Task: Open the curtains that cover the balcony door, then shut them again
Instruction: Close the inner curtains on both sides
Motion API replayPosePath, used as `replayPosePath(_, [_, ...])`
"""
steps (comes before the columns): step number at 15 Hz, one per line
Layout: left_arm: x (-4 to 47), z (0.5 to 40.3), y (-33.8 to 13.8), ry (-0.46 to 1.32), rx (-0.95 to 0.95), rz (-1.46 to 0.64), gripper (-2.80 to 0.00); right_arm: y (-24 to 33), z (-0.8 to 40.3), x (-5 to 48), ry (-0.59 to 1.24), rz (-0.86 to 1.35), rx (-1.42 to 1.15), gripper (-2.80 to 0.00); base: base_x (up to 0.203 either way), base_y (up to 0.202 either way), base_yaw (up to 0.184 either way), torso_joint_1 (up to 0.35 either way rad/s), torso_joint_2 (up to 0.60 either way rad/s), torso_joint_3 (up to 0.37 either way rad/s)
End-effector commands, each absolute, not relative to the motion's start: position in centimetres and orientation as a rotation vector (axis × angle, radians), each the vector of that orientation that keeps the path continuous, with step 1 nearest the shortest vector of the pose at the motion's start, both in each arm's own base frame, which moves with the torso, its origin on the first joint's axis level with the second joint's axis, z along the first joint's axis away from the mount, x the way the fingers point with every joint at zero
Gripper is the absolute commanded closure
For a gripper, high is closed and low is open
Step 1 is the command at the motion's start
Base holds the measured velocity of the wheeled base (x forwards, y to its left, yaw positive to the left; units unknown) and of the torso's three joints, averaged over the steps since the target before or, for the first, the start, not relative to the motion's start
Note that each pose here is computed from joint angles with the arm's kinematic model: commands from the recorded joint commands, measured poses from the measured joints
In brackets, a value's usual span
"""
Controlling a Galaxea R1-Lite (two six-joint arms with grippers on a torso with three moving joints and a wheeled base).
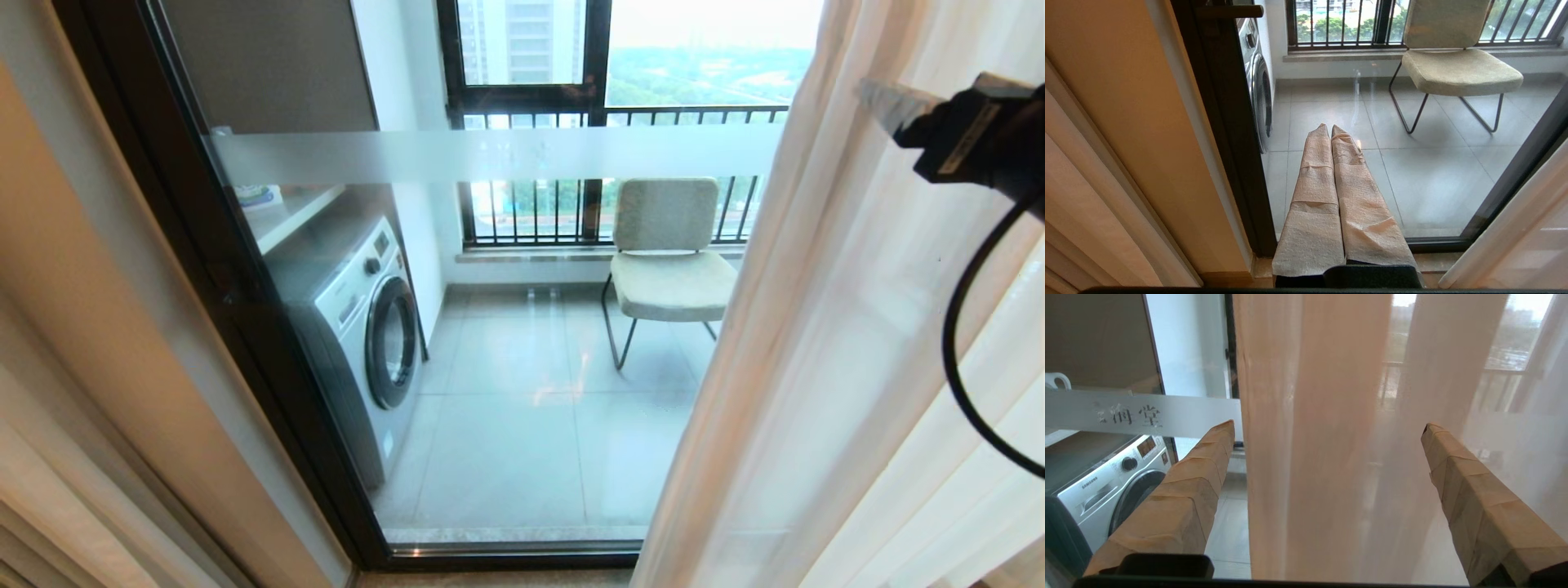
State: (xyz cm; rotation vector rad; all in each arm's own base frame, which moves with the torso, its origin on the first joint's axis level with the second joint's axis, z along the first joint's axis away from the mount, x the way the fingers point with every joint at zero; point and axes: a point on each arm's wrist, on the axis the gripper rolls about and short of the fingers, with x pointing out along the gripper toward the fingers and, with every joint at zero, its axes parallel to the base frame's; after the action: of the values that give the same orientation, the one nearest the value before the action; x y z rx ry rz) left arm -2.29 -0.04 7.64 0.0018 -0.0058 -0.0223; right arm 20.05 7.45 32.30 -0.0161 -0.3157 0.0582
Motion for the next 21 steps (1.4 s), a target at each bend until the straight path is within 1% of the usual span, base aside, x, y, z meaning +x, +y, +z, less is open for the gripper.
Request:
replayPosePath(1, [-2.3, 7.7, 0.0, -0.008, 0.002, -0.023, 0.00, 5.9, 32.2, 16.4, -0.354, 0.053, -0.003, -2.80, 0.000, 0.000, 0.000, 0.000, 0.00, 0.000])
replayPosePath(3, [-2.3, 7.6, 0.0, -0.006, 0.002, -0.022, 0.00, 5.4, 31.5, 15.0, -0.352, 0.053, -0.004, -2.80, 0.000, 0.000, 0.000, 0.000, 0.00, 0.000])
replayPosePath(4, [-2.3, 7.7, 0.0, -0.008, 0.002, -0.023, 0.00, 5.2, 31.2, 14.5, -0.352, 0.053, -0.004, 0.00, 0.000, 0.000, 0.000, 0.000, 0.00, 0.000])
replayPosePath(10, [-2.3, 7.6, 0.0, -0.007, 0.002, -0.022, 0.00, 4.1, 28.9, 12.0, -0.324, 0.053, -0.011, 0.00, 0.000, 0.000, 0.000, 0.000, 0.00, 0.000])
replayPosePath(15, [-2.3, 7.6, 0.0, -0.006, 0.002, -0.023, 0.00, 1.2, 25.8, 10.7, -0.261, -0.096, -0.017, 0.00, 0.000, 0.000, 0.000, 0.000, 0.00, 0.000])
replayPosePath(17, [-2.3, 7.6, 0.0, -0.007, 0.002, -0.023, 0.00, 0.1, 23.9, 8.5, -0.214, -0.097, -0.014, 0.00, 0.000, 0.000, 0.000, 0.000, 0.00, 0.000])
replayPosePath(20, [-2.3, 7.6, 0.0, -0.006, 0.002, -0.023, 0.00, -0.2, 19.1, 5.2, -0.107, -0.085, 0.015, 0.00, 0.000, 0.000, 0.000, 0.000, 0.00, 0.000])
replayPosePath(21, [-2.3, 7.6, 0.0, -0.006, 0.002, -0.023, 0.00, -0.2, 18.1, 4.2, -0.096, -0.080, 0.020, 0.00, 0.000, 0.000, 0.000, 0.000, 0.00, 0.000])
